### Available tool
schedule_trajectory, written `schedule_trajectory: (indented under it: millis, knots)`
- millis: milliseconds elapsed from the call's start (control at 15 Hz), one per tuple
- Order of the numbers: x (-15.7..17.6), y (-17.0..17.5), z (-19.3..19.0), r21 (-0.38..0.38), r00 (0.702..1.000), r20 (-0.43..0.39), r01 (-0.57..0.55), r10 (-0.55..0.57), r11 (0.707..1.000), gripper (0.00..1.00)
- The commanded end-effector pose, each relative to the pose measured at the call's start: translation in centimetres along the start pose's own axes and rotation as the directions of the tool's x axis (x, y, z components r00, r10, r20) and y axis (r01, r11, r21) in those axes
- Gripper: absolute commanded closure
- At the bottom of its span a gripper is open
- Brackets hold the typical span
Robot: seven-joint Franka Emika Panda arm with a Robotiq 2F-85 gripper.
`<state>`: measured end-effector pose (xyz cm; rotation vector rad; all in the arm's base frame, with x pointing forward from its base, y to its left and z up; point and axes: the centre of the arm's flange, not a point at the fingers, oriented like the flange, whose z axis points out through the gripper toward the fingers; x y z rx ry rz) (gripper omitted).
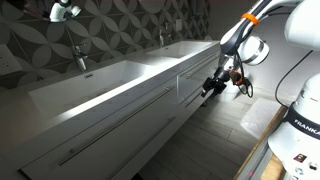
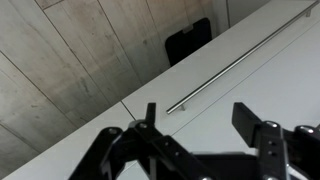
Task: Close the open drawer
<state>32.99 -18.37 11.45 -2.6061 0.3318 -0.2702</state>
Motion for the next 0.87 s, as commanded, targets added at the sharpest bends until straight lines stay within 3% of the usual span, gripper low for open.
schedule_trajectory:
  millis: [0,200,467,533,800]
  knots:
    - [-1.2,-5.8,-2.3,-0.08,0.985,0.012,0.171,-0.17,0.982,0.0]
    - [0.0,-9.1,-2.2,-0.163,0.973,-0.035,0.22,-0.228,0.962,0.0]
    - [0.3,-11.5,-0.1,-0.313,0.98,-0.094,0.14,-0.178,0.939,0.0]
    - [4.8,-9.3,-0.9,-0.21,0.974,-0.101,0.18,-0.205,0.961,0.0]
    - [4.8,-10.8,-1.0,-0.277,0.971,-0.113,0.172,-0.21,0.945,0.0]
